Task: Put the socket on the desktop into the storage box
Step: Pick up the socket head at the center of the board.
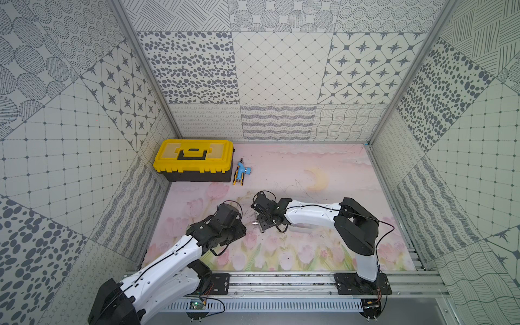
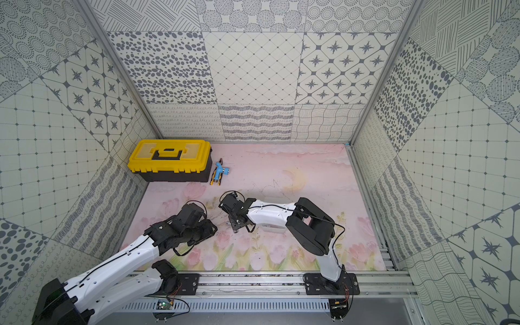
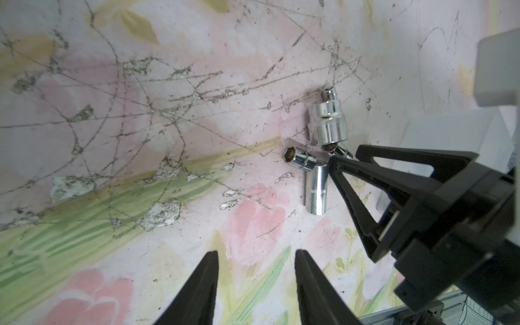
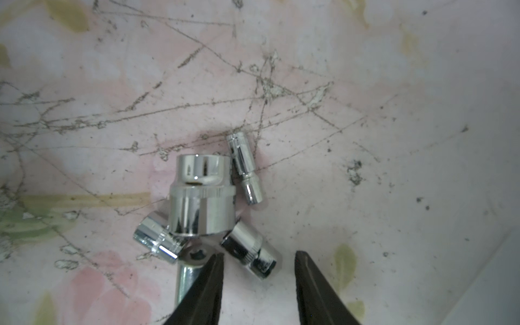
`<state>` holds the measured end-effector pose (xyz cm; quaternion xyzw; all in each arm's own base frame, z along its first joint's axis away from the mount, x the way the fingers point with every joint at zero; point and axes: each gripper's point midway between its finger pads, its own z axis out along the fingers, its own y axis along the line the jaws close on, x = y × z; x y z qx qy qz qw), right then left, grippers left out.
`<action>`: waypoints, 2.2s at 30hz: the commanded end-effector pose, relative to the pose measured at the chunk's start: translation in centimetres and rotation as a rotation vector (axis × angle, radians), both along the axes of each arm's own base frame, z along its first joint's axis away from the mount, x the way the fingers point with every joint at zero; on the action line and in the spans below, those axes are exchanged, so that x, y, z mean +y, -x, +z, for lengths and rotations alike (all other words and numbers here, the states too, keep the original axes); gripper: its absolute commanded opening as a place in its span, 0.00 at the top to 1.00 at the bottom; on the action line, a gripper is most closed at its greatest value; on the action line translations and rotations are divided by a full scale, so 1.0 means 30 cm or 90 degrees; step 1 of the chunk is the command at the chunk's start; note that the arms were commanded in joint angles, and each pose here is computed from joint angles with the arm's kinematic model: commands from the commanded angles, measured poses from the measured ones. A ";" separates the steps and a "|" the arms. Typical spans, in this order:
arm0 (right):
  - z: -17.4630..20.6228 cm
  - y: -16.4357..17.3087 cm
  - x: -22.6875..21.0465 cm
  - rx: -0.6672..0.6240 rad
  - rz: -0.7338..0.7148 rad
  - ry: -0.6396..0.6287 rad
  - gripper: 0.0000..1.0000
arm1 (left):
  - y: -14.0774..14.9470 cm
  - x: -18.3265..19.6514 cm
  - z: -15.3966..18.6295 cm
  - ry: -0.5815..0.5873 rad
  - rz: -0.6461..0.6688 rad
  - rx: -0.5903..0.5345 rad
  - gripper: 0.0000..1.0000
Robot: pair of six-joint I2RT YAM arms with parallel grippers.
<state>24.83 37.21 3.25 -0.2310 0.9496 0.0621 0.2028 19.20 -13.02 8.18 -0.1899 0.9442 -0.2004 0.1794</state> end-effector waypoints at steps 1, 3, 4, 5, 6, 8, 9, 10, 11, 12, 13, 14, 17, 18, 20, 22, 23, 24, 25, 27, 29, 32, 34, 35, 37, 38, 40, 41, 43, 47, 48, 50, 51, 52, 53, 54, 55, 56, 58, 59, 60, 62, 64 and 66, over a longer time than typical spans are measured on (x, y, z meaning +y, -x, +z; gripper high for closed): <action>0.005 -0.024 0.040 -0.011 0.007 -0.015 0.53 | -0.019 -0.016 0.018 0.020 0.001 -0.011 0.51; 0.000 -0.026 0.040 -0.012 0.007 -0.014 0.53 | -0.019 -0.016 0.016 0.020 0.001 -0.010 0.51; -0.002 -0.026 0.042 -0.012 0.008 -0.014 0.54 | -0.017 -0.017 0.015 0.020 0.000 -0.009 0.51; -0.004 -0.027 0.042 -0.013 0.008 -0.014 0.53 | -0.018 -0.018 0.016 0.021 0.000 -0.009 0.51; -0.005 -0.028 0.042 -0.014 0.009 -0.012 0.54 | -0.017 -0.018 0.014 0.021 0.000 -0.008 0.51; -0.009 -0.030 0.042 -0.015 0.009 -0.009 0.55 | -0.016 -0.018 0.010 0.021 -0.001 -0.006 0.51; -0.015 -0.029 0.041 -0.014 0.010 -0.007 0.56 | -0.015 -0.020 0.009 0.022 -0.002 -0.006 0.51; -0.017 -0.027 0.041 -0.012 0.011 -0.006 0.58 | -0.014 -0.019 0.006 0.021 -0.002 -0.004 0.51; -0.019 -0.027 0.041 -0.011 0.011 -0.007 0.59 | -0.013 -0.018 0.007 0.022 -0.002 -0.005 0.51; -0.021 -0.024 0.040 -0.009 0.012 -0.007 0.62 | -0.013 -0.018 0.004 0.022 -0.001 -0.003 0.51; -0.021 -0.020 0.040 -0.008 0.014 -0.007 0.64 | -0.012 -0.017 0.003 0.022 0.000 -0.003 0.51; -0.020 -0.017 0.039 -0.008 0.014 -0.008 0.64 | -0.011 -0.017 0.001 0.022 0.000 -0.002 0.51; -0.017 -0.004 0.034 -0.008 0.016 -0.009 0.67 | -0.011 -0.018 -0.001 0.023 0.000 -0.002 0.51; -0.017 -0.002 0.031 -0.009 0.016 -0.009 0.69 | -0.011 -0.019 -0.001 0.025 0.001 -0.002 0.51; -0.017 0.005 0.029 -0.009 0.018 -0.008 0.73 | -0.012 -0.020 -0.003 0.026 0.001 -0.002 0.51; -0.015 0.007 0.026 -0.010 0.018 -0.009 0.78 | -0.012 -0.021 -0.002 0.027 0.000 -0.002 0.51; -0.011 0.008 0.024 -0.011 0.018 -0.010 0.80 | -0.012 -0.022 -0.004 0.027 0.000 0.000 0.51; -0.008 0.010 0.024 -0.012 0.019 -0.011 0.83 | -0.011 -0.023 -0.004 0.028 0.000 0.000 0.51; -0.004 0.009 0.021 -0.014 0.017 -0.011 0.84 | -0.012 -0.023 -0.003 0.028 0.000 -0.001 0.51; 0.010 0.007 0.016 -0.020 0.014 -0.014 0.88 | -0.012 -0.023 -0.001 0.030 0.001 -0.001 0.51; 0.030 0.008 0.011 -0.027 0.012 -0.018 0.91 | -0.013 -0.029 0.005 0.036 -0.002 -0.004 0.51; 0.085 0.006 0.002 -0.049 0.011 -0.034 0.96 | -0.018 -0.038 0.025 0.046 -0.004 -0.010 0.51; 0.129 0.009 -0.009 -0.066 0.008 -0.047 0.98 | -0.021 -0.046 0.052 0.056 -0.006 -0.017 0.52; 0.156 0.014 -0.014 -0.074 0.008 -0.058 0.99 | -0.023 -0.050 0.069 0.063 -0.009 -0.023 0.52; 0.206 0.029 -0.020 -0.088 0.010 -0.086 1.00 | -0.028 -0.066 0.107 0.085 -0.016 -0.039 0.51; 0.230 0.046 -0.022 -0.093 0.017 -0.105 1.00 | -0.032 -0.084 0.135 0.106 -0.026 -0.051 0.51; 0.287 0.082 -0.022 -0.099 0.031 -0.162 1.00 | -0.039 -0.129 0.193 0.158 -0.051 -0.077 0.49; 0.314 0.102 -0.030 -0.099 0.034 -0.195 1.00 | -0.036 -0.150 0.219 0.185 -0.064 -0.085 0.49; 0.369 0.137 -0.055 -0.102 0.033 -0.261 1.00 | -0.048 -0.195 0.292 0.245 -0.086 -0.120 0.47; 0.485 0.219 -0.107 -0.104 0.046 -0.411 1.00 | -0.048 -0.272 0.376 0.336 -0.127 -0.136 0.46; 0.516 0.234 -0.119 -0.107 0.052 -0.439 1.00 | -0.046 -0.291 0.390 0.354 -0.137 -0.134 0.46; 0.552 0.254 -0.142 -0.108 0.062 -0.468 1.00 | -0.045 -0.323 0.415 0.386 -0.153 -0.136 0.46; 0.563 0.261 -0.154 -0.109 0.066 -0.475 1.00 | -0.042 -0.339 0.426 0.400 -0.160 -0.134 0.45; 0.569 0.265 -0.162 -0.109 0.067 -0.477 1.00 | -0.042 -0.351 0.440 0.412 -0.166 -0.138 0.45; 0.573 0.268 -0.171 -0.108 0.068 -0.478 1.00 | -0.041 -0.367 0.458 0.426 -0.175 -0.143 0.44; 0.576 0.269 -0.177 -0.107 0.069 -0.478 1.00 | -0.035 -0.386 0.477 0.440 -0.188 -0.149 0.43; 0.576 0.274 -0.179 -0.105 0.071 -0.477 1.00 | -0.032 -0.400 0.492 0.447 -0.197 -0.154 0.42; 0.579 0.277 -0.180 -0.104 0.074 -0.475 1.00 | -0.025 -0.416 0.504 0.451 -0.207 -0.158 0.41; 0.588 0.282 -0.179 -0.101 0.080 -0.474 1.00 | -0.017 -0.444 0.516 0.451 -0.224 -0.157 0.41; 0.592 0.283 -0.178 -0.101 0.083 -0.472 1.00 | -0.013 -0.458 0.523 0.453 -0.233 -0.158 0.41; 0.597 0.282 -0.178 -0.102 0.084 -0.472 1.00 | -0.008 -0.472 0.528 0.456 -0.242 -0.156 0.41; 0.604 0.282 -0.176 -0.103 0.089 -0.470 1.00 | -0.002 -0.492 0.527 0.455 -0.253 -0.151 0.42; 0.610 0.285 -0.173 -0.103 0.094 -0.470 1.00 | -0.001 -0.499 0.525 0.453 -0.257 -0.150 0.43; 0.616 0.287 -0.171 -0.102 0.097 -0.472 1.00 | 0.000 -0.504 0.520 0.451 -0.261 -0.147 0.46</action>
